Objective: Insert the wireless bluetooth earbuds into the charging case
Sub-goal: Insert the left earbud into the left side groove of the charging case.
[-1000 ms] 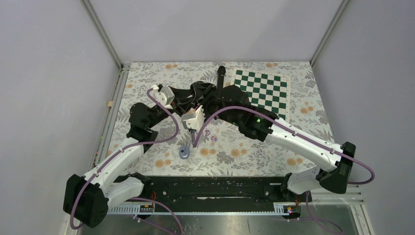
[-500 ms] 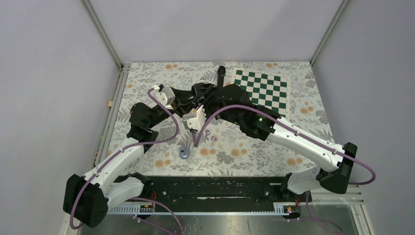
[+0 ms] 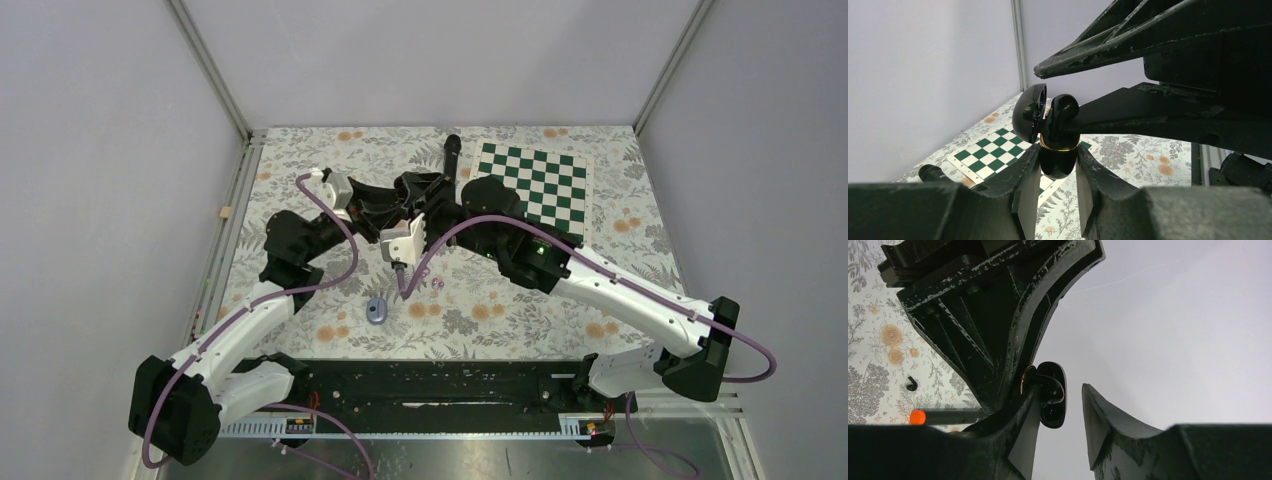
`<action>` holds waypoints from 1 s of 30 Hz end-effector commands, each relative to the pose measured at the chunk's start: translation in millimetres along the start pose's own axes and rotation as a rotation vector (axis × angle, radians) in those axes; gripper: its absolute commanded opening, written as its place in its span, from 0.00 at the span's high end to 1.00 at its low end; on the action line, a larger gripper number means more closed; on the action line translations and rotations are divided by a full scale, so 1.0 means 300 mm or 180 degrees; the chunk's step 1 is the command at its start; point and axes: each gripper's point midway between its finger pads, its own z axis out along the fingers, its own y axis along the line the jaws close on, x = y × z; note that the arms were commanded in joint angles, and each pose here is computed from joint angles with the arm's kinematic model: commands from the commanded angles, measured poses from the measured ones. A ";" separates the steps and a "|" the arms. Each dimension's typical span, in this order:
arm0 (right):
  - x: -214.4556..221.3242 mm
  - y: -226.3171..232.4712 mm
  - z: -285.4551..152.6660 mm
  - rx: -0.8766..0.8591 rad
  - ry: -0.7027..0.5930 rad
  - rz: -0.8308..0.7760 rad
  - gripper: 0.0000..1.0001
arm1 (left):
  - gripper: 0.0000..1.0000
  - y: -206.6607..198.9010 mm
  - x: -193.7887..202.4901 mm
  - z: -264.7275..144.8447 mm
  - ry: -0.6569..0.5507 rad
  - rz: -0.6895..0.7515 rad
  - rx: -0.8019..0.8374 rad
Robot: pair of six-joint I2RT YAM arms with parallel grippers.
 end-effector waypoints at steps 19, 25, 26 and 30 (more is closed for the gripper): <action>-0.009 0.052 -0.013 -0.0504 0.0009 0.0145 0.57 | 1.00 -0.059 -0.136 -0.010 -0.0423 0.0350 0.0178; -0.006 0.060 -0.013 -0.0607 0.0034 0.0134 0.67 | 1.00 -0.065 -0.130 -0.009 -0.0398 0.0380 0.0217; -0.005 0.063 -0.012 -0.0624 0.0038 0.0133 0.68 | 1.00 -0.065 -0.131 -0.009 -0.0397 0.0382 0.0217; -0.018 0.070 -0.017 -0.0738 -0.0013 0.0145 0.69 | 1.00 -0.061 -0.136 -0.006 -0.0408 0.0362 0.0196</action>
